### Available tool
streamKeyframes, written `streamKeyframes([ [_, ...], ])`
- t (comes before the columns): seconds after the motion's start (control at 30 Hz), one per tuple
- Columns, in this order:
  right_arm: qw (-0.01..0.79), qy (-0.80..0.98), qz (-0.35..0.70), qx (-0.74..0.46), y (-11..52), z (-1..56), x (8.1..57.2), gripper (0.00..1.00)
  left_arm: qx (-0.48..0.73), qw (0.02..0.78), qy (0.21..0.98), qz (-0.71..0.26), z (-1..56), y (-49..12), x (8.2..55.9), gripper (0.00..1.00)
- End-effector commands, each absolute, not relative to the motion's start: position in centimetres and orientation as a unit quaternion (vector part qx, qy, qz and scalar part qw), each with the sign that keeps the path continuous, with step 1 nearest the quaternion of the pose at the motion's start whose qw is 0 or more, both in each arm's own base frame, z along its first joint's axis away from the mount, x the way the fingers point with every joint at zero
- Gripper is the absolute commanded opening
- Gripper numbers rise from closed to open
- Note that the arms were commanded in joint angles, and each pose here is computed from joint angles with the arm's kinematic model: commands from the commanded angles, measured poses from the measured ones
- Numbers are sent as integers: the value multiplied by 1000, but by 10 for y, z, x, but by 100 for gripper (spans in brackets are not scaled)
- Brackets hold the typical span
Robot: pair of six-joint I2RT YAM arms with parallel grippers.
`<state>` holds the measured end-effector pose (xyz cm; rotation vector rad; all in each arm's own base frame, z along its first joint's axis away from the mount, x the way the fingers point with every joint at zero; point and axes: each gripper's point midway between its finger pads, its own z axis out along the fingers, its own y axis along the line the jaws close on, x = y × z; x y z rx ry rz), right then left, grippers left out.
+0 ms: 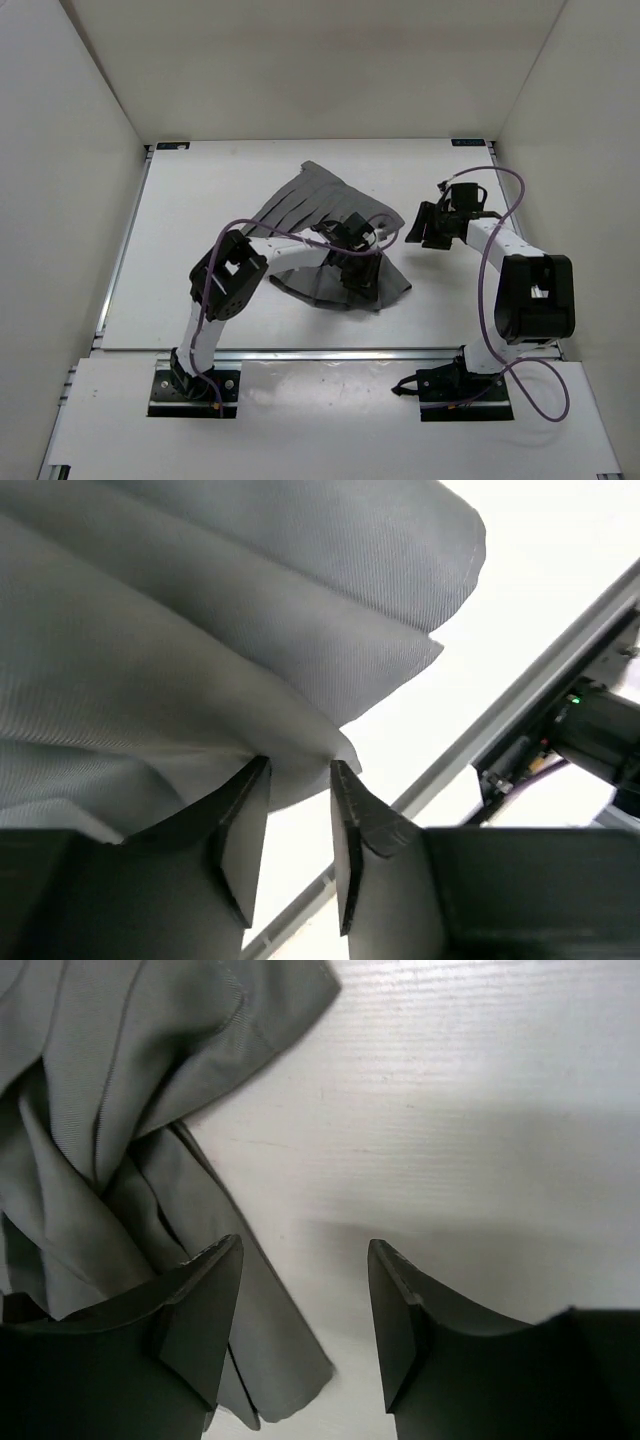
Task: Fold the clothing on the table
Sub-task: Flatten the skirt out
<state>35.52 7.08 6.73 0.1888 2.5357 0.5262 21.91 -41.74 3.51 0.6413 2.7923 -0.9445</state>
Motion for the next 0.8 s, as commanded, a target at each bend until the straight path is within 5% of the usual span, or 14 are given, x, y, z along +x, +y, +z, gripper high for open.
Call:
streamKeyframes([
  [0.0,324,920,215,58,73,99,381,51,166,106,918,-344,79,-400,259,42],
  [0.27,300,920,234,90,104,85,426,65,50,287,898,-329,167,-250,410,74],
  [0.53,261,928,225,141,115,48,430,65,9,341,893,-293,171,-178,534,76],
  [0.77,256,941,145,167,101,37,462,61,-13,352,884,-308,140,-173,580,76],
])
